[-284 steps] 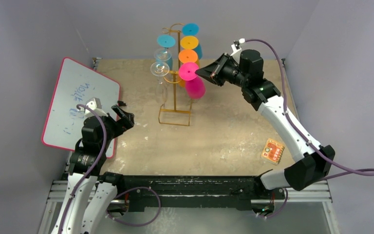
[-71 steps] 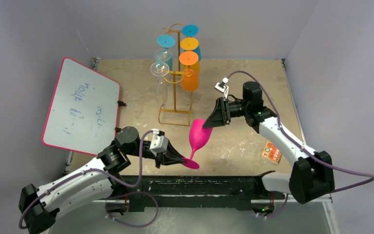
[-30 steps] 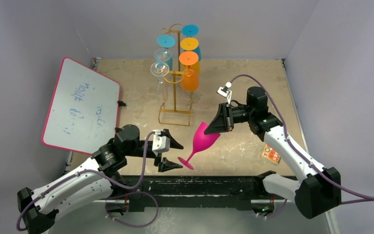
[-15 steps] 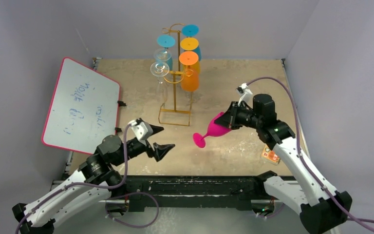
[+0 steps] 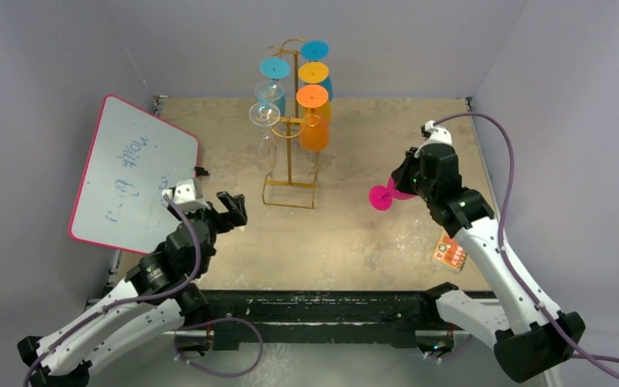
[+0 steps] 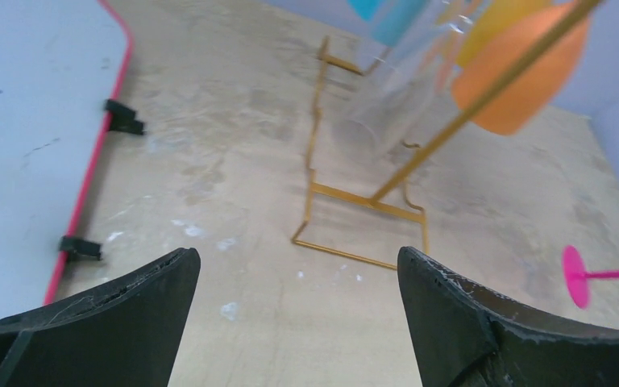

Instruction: Take the wine glass off the wine glass rack

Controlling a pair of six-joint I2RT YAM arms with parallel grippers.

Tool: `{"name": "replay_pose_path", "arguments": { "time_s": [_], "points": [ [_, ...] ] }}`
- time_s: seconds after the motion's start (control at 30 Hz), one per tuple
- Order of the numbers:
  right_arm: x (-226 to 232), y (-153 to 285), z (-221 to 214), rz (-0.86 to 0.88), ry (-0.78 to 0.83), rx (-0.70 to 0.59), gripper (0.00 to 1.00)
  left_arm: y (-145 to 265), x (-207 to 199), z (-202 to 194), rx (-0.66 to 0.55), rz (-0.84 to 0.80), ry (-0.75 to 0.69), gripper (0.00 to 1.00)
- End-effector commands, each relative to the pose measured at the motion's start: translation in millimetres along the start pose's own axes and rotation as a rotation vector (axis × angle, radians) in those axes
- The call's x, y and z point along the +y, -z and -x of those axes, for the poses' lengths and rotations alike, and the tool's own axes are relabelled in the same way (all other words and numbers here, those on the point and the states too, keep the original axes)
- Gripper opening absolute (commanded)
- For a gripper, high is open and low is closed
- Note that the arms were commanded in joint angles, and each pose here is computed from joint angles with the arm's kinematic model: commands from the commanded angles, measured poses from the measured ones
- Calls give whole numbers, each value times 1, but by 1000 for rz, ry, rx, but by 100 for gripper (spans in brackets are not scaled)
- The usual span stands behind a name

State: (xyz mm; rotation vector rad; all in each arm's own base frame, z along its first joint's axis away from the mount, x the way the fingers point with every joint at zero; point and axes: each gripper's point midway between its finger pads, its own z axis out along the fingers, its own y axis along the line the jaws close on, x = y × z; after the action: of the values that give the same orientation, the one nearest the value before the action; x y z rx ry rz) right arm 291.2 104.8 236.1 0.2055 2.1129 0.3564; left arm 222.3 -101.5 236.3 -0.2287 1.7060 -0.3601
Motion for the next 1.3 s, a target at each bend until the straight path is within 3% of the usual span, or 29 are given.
{"name": "replay_pose_path", "arguments": {
  "time_s": [0.0,0.43,0.87,1.27],
  "points": [
    [-17,-9,28,-140,53,-72,0,3,34,31,-74,258,30,93],
    [-8,-68,24,-172,156,72,0,16,60,44,-137,349,14,93],
    [-12,-119,23,-236,258,138,0,4,44,32,-33,329,-116,94],
    [-8,-150,23,-238,305,165,0,12,47,37,-58,297,-73,94]
  ]
}}
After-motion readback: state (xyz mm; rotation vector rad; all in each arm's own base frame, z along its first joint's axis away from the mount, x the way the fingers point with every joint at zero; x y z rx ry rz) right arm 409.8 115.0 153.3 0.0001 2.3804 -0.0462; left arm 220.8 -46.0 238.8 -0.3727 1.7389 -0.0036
